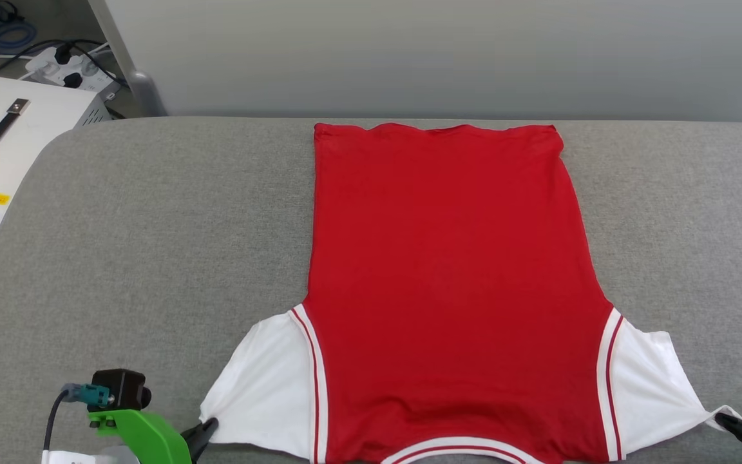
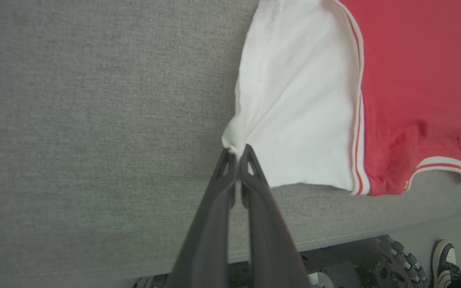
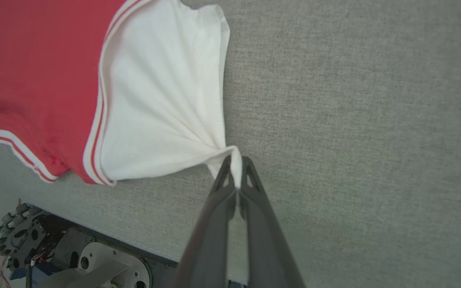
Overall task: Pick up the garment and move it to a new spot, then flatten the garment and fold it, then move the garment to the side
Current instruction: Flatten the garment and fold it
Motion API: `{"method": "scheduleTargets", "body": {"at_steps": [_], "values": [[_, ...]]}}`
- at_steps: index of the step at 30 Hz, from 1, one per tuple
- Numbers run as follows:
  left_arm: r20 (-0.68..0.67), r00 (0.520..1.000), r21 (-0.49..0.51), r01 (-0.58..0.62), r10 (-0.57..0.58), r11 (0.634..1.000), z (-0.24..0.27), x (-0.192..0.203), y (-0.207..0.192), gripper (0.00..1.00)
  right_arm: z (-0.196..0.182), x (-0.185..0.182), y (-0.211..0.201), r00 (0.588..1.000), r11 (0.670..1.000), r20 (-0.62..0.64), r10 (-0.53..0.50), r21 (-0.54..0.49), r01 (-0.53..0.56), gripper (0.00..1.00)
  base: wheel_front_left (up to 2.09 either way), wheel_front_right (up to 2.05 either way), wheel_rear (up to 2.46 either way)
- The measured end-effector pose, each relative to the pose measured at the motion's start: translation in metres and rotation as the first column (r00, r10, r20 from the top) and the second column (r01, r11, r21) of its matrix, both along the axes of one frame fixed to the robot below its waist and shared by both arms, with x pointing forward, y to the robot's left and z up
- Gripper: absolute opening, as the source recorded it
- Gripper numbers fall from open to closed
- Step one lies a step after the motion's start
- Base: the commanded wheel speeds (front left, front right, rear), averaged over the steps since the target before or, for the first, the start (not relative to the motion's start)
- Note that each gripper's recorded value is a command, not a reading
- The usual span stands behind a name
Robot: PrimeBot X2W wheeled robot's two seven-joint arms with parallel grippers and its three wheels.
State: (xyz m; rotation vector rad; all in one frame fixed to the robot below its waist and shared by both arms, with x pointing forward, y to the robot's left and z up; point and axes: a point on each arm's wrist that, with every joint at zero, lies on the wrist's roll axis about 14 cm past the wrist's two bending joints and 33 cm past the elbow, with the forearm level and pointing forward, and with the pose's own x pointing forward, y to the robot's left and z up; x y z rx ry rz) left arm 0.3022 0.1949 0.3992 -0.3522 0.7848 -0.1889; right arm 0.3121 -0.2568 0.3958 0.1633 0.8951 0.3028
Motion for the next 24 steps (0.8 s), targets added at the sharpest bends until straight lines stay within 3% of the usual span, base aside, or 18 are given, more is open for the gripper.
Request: {"method": "scheduleTargets", "body": {"at_steps": [5,6,7,8,13,24], "values": [[0.006,0.999,-0.027,0.043,-0.043,0.999,0.006,0.000,-0.015,0.00,0.004,0.008,-0.001,1.000,1.000,0.011,-0.011,0.011,0.011,0.00,0.00,0.00,0.00],[0.013,0.999,-0.033,0.051,-0.051,0.998,0.008,0.001,-0.018,0.00,0.005,0.010,-0.001,1.000,1.000,0.011,-0.010,0.007,0.010,0.13,0.00,0.00,0.00],[0.021,0.998,-0.034,0.062,-0.061,0.998,0.010,0.001,-0.021,0.00,0.005,0.012,-0.002,1.000,1.000,0.017,-0.002,-0.003,0.002,0.81,0.00,0.00,0.00],[0.028,0.997,-0.036,0.069,-0.068,0.997,0.013,0.002,-0.024,0.00,0.006,0.015,-0.003,1.000,1.000,0.022,-0.003,-0.006,0.003,1.00,0.00,0.00,0.00],[0.060,0.990,0.008,0.128,-0.128,0.992,0.022,0.006,-0.032,0.00,0.016,0.034,-0.005,1.000,1.000,0.018,-0.008,0.002,0.008,1.00,0.00,0.00,0.00],[0.124,0.976,0.008,0.177,-0.177,0.984,0.042,0.020,-0.056,0.00,0.084,0.151,0.013,0.983,0.999,0.184,0.027,0.037,-0.035,1.00,0.00,0.00,0.00]]}}
